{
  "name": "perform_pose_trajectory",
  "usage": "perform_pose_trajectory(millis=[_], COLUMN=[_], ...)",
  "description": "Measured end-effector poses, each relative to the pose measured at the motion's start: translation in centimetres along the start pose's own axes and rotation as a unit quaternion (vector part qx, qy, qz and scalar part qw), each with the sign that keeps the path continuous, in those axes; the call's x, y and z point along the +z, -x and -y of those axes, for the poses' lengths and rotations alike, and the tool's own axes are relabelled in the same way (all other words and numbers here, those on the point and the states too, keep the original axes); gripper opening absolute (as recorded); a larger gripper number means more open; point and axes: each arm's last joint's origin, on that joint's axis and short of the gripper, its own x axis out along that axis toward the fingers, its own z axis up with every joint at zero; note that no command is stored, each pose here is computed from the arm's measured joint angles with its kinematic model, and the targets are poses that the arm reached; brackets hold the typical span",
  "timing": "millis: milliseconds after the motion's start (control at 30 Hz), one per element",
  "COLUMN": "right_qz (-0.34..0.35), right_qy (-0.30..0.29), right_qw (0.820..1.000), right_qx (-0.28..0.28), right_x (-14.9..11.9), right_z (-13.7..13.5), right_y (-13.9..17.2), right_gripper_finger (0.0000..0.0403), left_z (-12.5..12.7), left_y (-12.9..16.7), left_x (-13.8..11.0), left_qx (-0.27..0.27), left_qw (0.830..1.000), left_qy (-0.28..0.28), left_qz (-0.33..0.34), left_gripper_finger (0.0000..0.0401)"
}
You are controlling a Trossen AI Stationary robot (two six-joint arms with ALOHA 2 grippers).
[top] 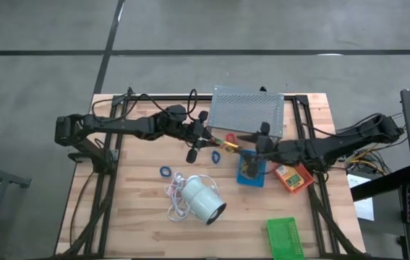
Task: Pick & Place Office Desk Supplies
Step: Put the yellow box of crayons into the orange bin
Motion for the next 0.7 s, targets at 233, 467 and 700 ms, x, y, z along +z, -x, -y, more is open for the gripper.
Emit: perform_pose_trajectory(millis=[233,467,700], right_qz=[-0.004,-0.007,-0.007], right_qy=[-0.003,-0.016,-0.007], right_qw=[1.0,0.999,0.999], right_qx=[0.007,0.046,0.046], right_x=[-0.15,-0.18,-0.17], right_z=[0.19,-0.08,-0.07], right_y=[-0.49,-0.51,-0.5], right_gripper_finger=[0.0207,0.0187,0.0145], left_z=[0.01,0.02,0.01], left_y=[-0.01,-0.01,-0.01], left_x=[0.0,0.02,0.05], left_qx=[0.0,0.0,0.0], left_qw=[1.0,1.0,1.0], left_qy=[0.0,0.0,-0.001], left_qz=[0.0,0.001,0.002], left_gripper_finger=[0.0043,0.0043,0.0044])
